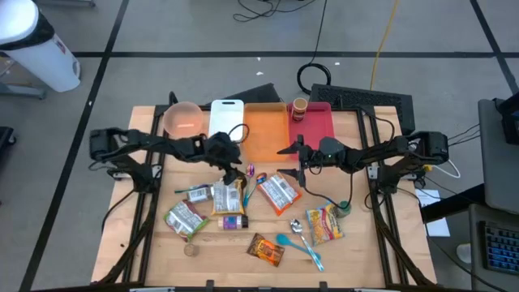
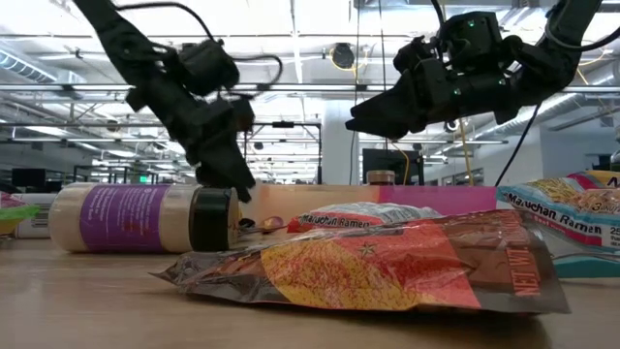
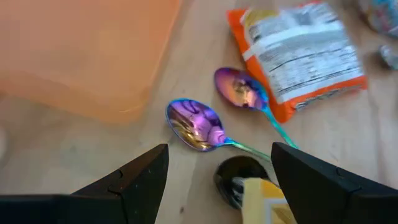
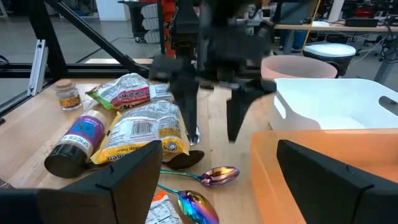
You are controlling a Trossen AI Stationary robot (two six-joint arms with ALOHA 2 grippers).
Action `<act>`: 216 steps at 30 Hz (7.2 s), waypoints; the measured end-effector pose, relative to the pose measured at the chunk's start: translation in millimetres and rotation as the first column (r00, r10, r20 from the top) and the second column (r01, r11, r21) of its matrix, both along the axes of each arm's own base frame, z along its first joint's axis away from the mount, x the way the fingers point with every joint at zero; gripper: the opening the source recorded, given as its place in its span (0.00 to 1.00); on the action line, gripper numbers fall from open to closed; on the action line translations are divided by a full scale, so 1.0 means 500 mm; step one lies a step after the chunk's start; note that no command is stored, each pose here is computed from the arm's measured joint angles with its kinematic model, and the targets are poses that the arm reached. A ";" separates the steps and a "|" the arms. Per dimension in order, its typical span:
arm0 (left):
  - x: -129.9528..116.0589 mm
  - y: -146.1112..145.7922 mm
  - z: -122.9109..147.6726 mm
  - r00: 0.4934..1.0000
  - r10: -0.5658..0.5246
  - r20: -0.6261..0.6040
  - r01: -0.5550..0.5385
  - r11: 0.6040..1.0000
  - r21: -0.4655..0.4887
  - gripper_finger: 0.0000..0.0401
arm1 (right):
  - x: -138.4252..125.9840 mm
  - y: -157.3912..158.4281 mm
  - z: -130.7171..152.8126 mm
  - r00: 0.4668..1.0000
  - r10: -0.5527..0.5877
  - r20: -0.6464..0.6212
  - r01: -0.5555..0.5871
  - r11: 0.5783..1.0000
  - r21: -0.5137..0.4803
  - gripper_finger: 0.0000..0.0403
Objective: Pick & Place Food Item
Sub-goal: Put the middle purple blue spoon into the white bin
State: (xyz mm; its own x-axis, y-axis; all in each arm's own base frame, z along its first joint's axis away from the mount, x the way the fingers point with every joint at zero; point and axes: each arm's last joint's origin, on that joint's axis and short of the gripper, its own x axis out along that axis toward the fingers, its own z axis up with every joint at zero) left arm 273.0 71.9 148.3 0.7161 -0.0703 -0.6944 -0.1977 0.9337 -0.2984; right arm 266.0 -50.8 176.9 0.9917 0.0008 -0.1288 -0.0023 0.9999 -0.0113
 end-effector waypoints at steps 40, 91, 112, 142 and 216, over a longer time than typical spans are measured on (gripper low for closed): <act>0.053 0.016 -0.067 0.993 0.118 -0.025 -0.120 0.985 -0.122 0.03 | 0.000 0.000 0.000 1.000 0.001 0.001 -0.001 1.000 -0.003 0.78; -0.043 0.108 0.335 0.891 0.255 0.376 -0.251 0.966 -0.063 0.00 | 0.011 0.083 0.021 0.986 -0.140 0.086 0.164 0.842 -0.515 0.78; 0.120 0.179 0.182 0.837 0.321 0.444 -0.119 0.897 -0.425 0.00 | 0.055 0.112 0.026 0.993 -0.080 0.085 0.112 0.460 -0.881 0.74; 0.128 0.174 0.171 0.837 0.332 0.435 -0.142 0.899 -0.413 0.00 | 0.093 0.114 0.010 0.995 -0.076 0.070 0.093 0.373 -0.923 0.19; 0.098 -0.014 0.376 0.961 -0.205 0.187 0.090 0.869 0.487 0.64 | 0.113 -0.021 0.195 0.988 -0.098 -0.123 0.023 0.864 -0.503 0.00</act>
State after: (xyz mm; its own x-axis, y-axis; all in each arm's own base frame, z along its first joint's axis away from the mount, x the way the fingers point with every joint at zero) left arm 321.8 65.1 336.2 0.8636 0.1057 -0.4930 -0.0274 0.9862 0.1634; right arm 322.6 -61.5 274.6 0.9595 -0.1596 -0.2323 0.0189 0.8588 -0.5119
